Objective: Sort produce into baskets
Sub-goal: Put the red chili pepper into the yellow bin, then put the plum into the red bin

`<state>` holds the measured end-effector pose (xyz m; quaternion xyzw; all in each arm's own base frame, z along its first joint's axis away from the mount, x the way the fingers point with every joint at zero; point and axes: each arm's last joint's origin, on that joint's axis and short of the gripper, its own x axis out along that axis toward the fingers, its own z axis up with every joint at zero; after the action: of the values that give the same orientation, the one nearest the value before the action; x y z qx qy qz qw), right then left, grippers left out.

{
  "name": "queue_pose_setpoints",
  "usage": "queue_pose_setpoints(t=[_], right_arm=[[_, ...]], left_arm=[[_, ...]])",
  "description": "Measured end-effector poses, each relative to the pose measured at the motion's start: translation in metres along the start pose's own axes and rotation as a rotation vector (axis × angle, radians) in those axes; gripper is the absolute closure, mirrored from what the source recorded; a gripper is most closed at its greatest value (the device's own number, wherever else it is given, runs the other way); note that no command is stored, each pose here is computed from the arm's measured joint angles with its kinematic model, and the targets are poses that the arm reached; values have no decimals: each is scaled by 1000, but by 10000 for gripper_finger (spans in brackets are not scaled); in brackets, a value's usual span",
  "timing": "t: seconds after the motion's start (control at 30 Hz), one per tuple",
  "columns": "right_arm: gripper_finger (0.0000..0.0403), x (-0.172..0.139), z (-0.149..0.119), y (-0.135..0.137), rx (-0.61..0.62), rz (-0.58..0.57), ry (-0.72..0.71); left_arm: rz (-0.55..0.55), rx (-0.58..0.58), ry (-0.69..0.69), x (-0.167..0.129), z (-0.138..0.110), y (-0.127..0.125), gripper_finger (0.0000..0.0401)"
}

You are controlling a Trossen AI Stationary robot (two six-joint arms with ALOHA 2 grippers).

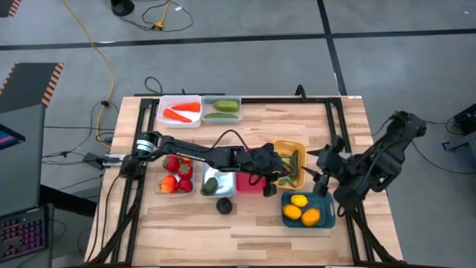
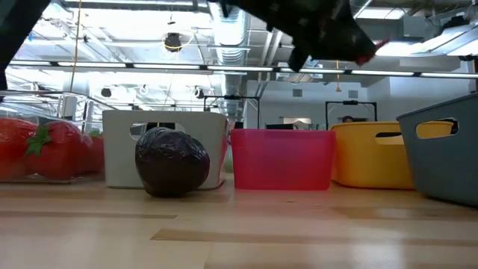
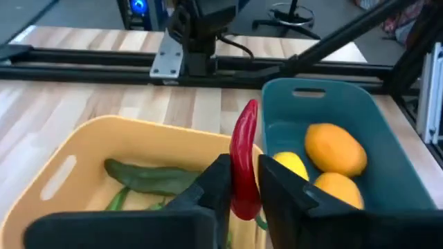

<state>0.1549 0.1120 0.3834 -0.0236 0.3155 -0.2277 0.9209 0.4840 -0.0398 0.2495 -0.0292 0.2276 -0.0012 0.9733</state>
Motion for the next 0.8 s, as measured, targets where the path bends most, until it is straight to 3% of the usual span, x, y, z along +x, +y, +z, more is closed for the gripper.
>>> queue_pose_setpoints(t=[0.37, 0.57, 0.8], right_arm=[[138, 3, 6, -14, 96, -5, -19], [138, 2, 8, -28, 23, -26, -20], [170, -11, -6, -64, 110, 10, -79]], left_arm=[[-2, -21, 25, 16, -10, 18, 221], [-5, 103, 51, 6, 8, 21, 209], [-19, 243, 150, -26, 49, 16, 209]])
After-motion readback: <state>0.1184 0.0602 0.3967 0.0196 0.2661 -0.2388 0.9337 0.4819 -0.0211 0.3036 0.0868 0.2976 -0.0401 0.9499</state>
